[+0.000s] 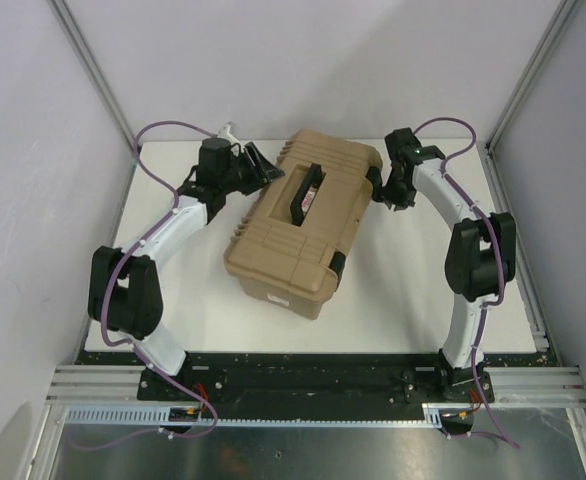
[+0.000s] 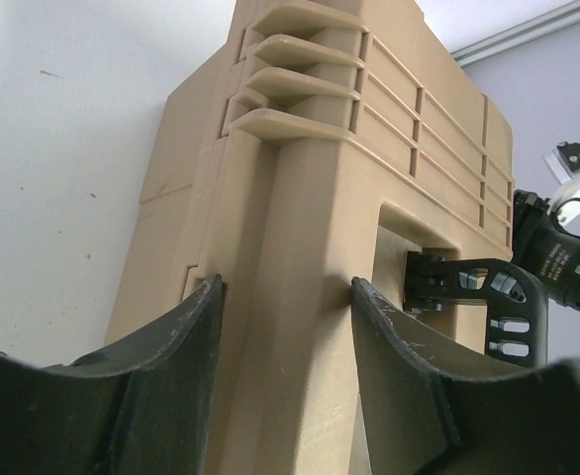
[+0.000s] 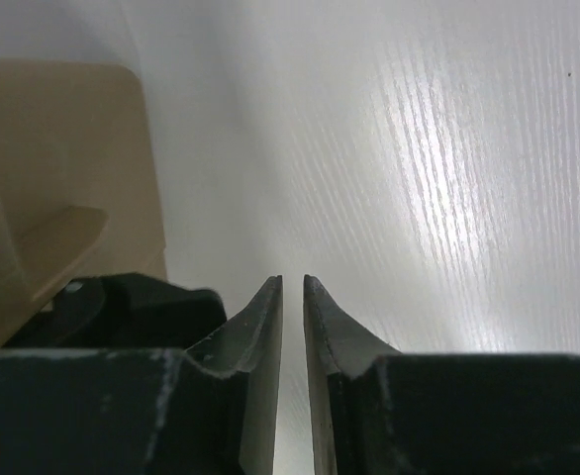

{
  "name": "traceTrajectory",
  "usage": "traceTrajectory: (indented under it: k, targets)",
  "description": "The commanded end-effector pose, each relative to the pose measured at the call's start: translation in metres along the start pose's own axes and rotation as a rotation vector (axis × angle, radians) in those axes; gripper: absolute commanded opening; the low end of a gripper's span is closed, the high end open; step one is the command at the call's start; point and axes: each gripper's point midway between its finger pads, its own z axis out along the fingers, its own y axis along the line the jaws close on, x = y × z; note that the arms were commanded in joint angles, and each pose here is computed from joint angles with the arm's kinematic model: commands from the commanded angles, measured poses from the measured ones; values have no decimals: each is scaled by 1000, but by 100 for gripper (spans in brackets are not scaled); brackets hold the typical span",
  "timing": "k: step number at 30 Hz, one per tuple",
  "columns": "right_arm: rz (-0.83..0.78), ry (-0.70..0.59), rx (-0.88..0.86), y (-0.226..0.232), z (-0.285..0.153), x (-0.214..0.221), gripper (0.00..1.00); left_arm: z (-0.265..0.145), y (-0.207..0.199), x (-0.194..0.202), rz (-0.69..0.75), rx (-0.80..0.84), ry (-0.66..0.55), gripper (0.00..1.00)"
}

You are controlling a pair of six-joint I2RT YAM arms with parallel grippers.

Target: Pack the tool kit

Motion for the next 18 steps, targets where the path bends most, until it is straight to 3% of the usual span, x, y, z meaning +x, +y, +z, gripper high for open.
traceTrajectory:
  k: [1, 10, 18]
  targets:
    - [8, -43, -140, 32, 12, -25, 19, -22, 33, 185, -197, -125, 660, 32]
    - [5, -30, -158, 33, 25, -28, 17, -23, 45, 199, -186, -148, 690, 36]
    - [94, -66, -115, -4, 8, -34, 20, -25, 51, 194, -168, -174, 657, 40]
